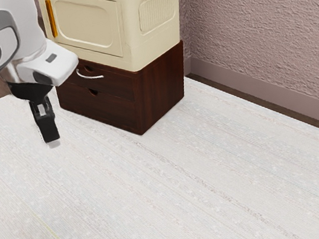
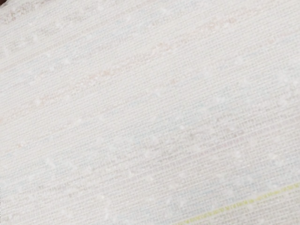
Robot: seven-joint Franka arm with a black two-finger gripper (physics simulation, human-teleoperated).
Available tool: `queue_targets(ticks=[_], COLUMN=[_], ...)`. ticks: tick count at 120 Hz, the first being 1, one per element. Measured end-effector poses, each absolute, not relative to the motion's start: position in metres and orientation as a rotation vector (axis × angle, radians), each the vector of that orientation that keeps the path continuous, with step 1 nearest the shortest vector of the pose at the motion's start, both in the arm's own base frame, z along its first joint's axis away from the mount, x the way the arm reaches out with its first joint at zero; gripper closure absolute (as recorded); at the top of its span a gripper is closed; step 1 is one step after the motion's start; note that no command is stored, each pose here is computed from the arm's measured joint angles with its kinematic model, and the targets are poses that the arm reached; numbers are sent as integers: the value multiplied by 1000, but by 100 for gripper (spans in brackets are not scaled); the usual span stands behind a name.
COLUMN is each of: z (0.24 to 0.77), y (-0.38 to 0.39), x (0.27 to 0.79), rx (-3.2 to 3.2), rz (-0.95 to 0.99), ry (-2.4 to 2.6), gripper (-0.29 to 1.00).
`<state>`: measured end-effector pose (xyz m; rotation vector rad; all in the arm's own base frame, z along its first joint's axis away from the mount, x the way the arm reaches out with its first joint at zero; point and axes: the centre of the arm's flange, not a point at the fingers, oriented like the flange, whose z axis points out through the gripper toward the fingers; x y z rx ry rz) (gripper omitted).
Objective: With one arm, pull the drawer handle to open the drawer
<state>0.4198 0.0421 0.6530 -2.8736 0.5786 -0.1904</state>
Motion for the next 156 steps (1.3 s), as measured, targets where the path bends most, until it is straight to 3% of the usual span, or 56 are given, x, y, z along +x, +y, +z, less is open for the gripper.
queue_targets(ticks=[16, 40, 78, 156], z=[656, 662, 641, 611], y=[7, 124, 136, 193], x=[421, 407, 411, 486], rx=[-2850, -2866, -2678, -2328], rz=[-273, -312, -362, -424], ry=[629, 500, 910, 1480], gripper=[0, 0, 0, 0])
